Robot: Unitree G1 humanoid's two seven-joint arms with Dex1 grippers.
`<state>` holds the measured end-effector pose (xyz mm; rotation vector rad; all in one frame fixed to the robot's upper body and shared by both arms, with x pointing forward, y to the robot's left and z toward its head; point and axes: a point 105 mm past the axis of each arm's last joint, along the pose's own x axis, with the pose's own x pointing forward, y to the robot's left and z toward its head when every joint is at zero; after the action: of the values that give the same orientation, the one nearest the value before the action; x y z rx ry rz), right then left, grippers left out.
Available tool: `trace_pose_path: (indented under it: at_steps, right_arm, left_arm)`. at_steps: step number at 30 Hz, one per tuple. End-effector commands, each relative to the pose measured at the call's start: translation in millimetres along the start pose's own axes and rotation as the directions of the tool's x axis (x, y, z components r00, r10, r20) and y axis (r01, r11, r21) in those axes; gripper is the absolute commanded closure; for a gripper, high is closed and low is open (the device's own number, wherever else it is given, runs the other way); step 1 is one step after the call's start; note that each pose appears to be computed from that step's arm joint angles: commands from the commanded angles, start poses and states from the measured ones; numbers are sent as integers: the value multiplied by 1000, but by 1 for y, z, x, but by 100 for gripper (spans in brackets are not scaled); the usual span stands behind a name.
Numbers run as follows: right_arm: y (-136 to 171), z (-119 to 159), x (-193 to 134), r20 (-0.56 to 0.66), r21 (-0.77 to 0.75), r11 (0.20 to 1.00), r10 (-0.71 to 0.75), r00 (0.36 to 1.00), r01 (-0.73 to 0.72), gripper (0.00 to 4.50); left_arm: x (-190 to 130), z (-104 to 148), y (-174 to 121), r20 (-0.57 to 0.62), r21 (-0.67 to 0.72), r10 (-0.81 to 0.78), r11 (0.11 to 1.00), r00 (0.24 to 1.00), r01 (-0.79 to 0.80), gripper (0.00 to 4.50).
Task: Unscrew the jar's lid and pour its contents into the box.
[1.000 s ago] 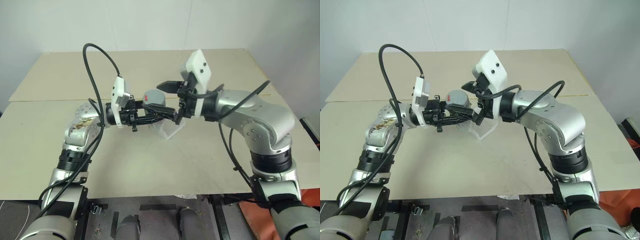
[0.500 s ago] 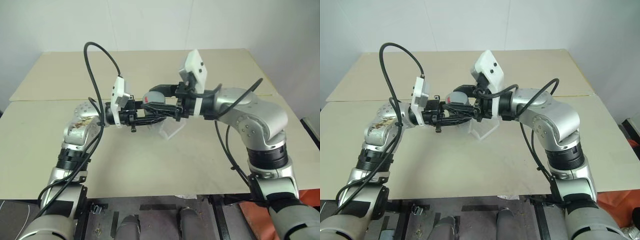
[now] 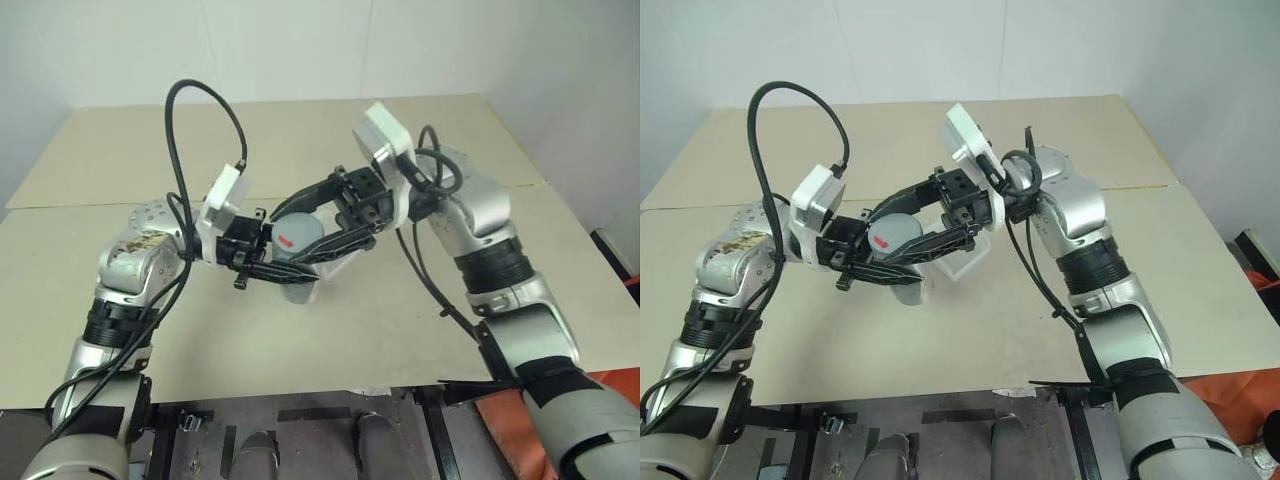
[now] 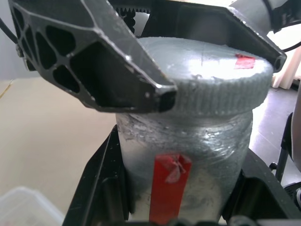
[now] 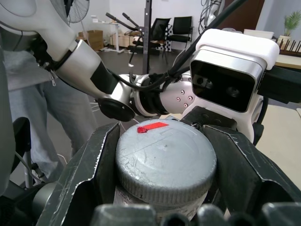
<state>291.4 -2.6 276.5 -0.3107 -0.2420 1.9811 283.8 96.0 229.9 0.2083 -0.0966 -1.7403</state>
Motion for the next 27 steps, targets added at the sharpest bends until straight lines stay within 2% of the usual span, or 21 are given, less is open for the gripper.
trace_pose_path:
  at_steps: [1,3,4,8,11,14,20,27]
  right_arm:
    - [-8,1,-11,-49,-62,991,-126,991,123,86]
    - [-6,6,-22,-30,-73,976,-209,977,207,17]
    - [-4,9,-27,-23,-76,968,-242,970,239,7]
    - [21,11,-55,-52,-81,903,-427,903,422,7]
    - [38,16,-63,-68,-71,845,-534,843,530,7]
    - [46,20,-54,-86,-78,815,-579,811,574,7]
    - [27,23,-31,-87,-79,729,-684,724,680,7]
    - [5,10,-2,-149,-108,737,-676,722,668,7]
  left_arm:
    - [3,20,-6,57,89,-37,995,998,32,258]
    - [-2,18,-1,55,84,5,996,998,-9,258]
    - [-4,17,0,55,82,21,996,998,-26,258]
    - [-17,13,10,67,57,137,988,988,-141,258]
    - [-22,4,18,58,42,191,980,980,-193,258]
    - [-19,-2,25,62,31,205,978,977,-207,258]
    - [-5,-5,29,61,36,165,985,984,-168,258]
    - [3,-1,32,70,56,136,989,988,-140,258]
